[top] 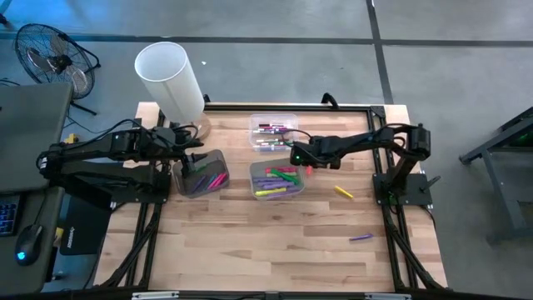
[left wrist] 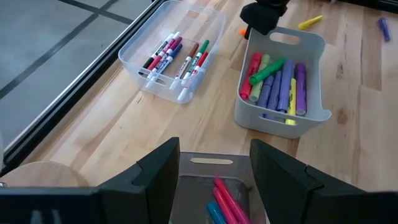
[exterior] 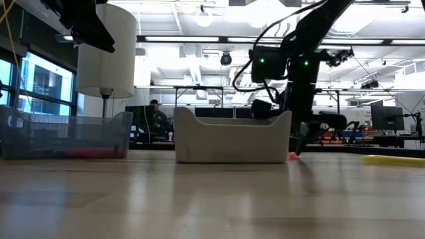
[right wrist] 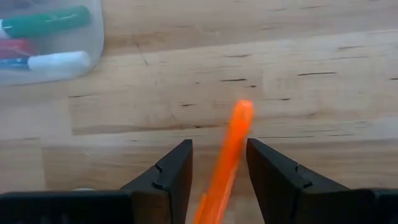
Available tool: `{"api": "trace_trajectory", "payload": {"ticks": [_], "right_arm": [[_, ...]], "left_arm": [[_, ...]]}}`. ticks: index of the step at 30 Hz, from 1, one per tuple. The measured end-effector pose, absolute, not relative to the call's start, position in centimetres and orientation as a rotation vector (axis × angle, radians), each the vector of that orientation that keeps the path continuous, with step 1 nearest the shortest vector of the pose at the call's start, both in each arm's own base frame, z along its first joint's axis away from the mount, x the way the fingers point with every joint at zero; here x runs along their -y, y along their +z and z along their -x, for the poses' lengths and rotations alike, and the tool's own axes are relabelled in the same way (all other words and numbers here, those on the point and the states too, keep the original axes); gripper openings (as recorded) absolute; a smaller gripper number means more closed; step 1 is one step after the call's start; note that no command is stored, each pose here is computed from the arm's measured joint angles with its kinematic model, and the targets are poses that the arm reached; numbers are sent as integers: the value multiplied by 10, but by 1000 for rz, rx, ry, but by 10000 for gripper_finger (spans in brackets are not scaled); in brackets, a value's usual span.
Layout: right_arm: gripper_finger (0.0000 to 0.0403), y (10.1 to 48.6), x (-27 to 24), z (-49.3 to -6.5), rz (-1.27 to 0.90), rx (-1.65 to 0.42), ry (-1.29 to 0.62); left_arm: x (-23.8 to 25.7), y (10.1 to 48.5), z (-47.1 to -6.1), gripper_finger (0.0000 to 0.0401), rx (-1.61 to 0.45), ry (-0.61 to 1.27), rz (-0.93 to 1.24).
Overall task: Pick & Place Markers
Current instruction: Put the orange pen into the black bin
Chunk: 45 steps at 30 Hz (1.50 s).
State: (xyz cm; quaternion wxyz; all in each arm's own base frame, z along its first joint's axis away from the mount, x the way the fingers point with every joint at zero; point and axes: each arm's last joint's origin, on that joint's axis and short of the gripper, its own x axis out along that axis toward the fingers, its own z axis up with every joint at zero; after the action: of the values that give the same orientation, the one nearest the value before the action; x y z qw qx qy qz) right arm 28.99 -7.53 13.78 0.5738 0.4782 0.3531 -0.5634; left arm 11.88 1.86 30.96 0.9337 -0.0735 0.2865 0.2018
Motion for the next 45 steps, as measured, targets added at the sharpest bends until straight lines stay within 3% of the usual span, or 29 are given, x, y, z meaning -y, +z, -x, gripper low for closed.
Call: {"api": "trace_trajectory", "payload": {"ticks": [11, 18, 25, 45], "right_arm": [[140, 142, 67, -294, -1106, -829, -1255], [140, 172, 66, -289, -1081, -720, -1204], [140, 191, 63, -272, -1055, -744, -1221], [140, 142, 74, -284, -1103, -869, -1286]], "left_arm": [[-18, 308, -118, 192, -610, 390, 156], [-18, 307, -117, 192, -627, 391, 155], [-18, 307, -117, 192, -626, 391, 155], [-18, 308, -118, 192, -604, 390, 157]]}}
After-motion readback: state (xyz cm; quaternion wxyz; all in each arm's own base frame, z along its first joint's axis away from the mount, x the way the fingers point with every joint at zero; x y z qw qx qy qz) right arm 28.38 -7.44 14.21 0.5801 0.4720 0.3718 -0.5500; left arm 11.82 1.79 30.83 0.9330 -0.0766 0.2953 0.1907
